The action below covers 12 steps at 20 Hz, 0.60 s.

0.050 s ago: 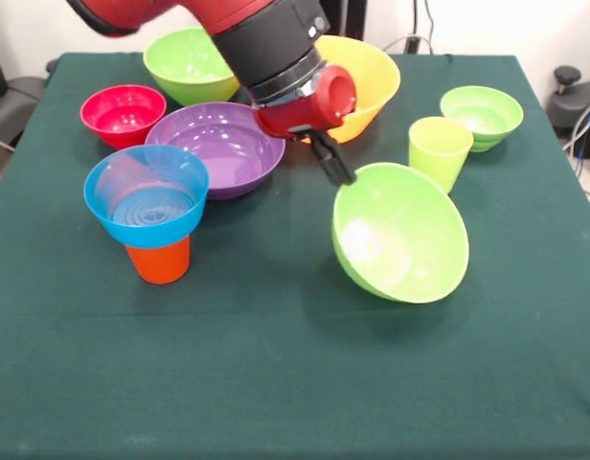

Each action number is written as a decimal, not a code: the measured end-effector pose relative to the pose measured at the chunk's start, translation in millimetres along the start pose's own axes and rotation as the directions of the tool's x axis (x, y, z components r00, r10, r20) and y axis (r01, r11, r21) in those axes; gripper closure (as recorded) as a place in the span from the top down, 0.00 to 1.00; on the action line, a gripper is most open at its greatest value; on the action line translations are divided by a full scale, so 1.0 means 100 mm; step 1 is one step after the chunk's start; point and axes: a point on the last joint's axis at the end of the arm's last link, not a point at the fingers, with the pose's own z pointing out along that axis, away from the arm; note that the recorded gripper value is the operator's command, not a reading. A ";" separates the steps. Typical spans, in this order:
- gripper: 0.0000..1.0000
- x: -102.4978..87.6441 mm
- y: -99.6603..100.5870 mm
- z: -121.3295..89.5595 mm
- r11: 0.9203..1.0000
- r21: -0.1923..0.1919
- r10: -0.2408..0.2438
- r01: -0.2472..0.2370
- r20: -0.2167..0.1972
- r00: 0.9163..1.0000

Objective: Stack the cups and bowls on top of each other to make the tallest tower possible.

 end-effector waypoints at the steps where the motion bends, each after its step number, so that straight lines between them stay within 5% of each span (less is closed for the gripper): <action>1: 0.00 0.01 0.02 0.01 1.000 -0.016 -0.005 0.005 -0.007 1.000; 5: 0.00 0.21 0.28 0.15 0.988 -0.141 -0.080 0.066 -0.091 0.993; 7: 0.00 0.28 0.35 0.20 0.982 -0.173 -0.102 0.081 -0.115 0.988; 12: 0.00 0.64 0.72 0.35 0.942 -0.306 -0.205 0.139 -0.198 0.959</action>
